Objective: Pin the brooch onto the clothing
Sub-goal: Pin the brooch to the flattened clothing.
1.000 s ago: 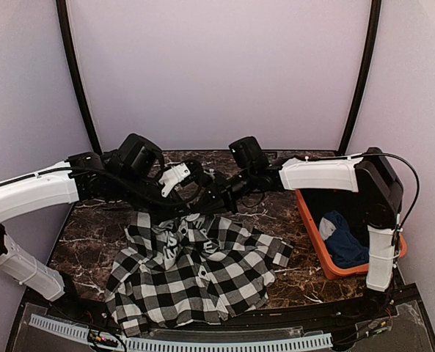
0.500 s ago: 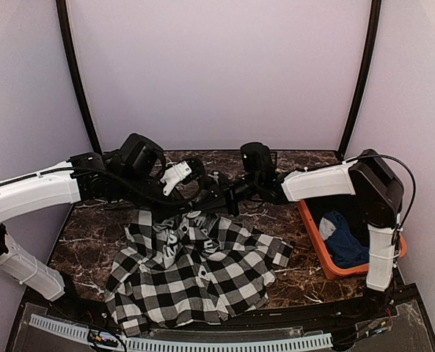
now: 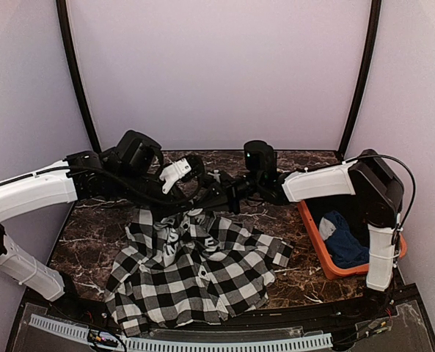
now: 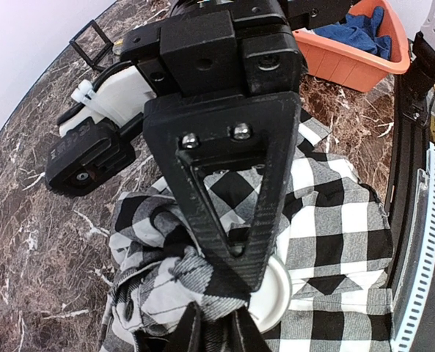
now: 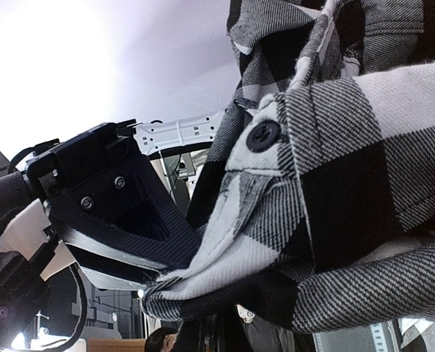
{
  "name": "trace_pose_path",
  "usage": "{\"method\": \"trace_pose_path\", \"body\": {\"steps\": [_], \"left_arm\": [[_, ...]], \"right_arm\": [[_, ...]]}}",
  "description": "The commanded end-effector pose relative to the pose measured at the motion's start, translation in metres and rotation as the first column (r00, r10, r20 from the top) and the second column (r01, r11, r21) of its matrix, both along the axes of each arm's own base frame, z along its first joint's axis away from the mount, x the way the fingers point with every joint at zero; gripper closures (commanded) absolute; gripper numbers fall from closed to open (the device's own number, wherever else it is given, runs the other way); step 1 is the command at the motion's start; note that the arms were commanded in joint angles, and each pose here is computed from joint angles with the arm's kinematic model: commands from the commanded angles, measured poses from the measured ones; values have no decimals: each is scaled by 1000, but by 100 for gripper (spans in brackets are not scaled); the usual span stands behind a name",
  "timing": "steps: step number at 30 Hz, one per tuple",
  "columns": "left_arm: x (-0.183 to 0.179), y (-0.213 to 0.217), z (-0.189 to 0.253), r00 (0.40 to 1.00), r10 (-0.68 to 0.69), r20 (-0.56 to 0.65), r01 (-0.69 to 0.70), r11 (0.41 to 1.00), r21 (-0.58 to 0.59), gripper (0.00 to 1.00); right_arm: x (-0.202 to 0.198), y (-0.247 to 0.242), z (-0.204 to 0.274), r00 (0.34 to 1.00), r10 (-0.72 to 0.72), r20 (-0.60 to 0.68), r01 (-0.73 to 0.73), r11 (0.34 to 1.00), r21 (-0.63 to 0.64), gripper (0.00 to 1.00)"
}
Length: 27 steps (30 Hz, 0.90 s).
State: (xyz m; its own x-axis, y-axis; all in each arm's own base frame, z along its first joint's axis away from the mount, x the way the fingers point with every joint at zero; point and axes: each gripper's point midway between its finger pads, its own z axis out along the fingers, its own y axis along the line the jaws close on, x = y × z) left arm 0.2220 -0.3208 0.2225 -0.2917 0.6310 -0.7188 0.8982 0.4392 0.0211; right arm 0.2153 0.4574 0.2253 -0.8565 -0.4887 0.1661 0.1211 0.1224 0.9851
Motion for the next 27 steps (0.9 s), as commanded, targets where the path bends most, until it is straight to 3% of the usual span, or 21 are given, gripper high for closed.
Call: {"method": "trace_pose_path", "body": {"steps": [1,27], "left_arm": [[-71,-15,-53,943,-217,-252,241,968,68,85],[-76,2,-96,941,-156,-301,248,923,295,91]], "right_arm": [[7,4,107,942,-137,306,31,944,327,100],[-18,-12,127,882,-69,466,-113,929,351,100]]}}
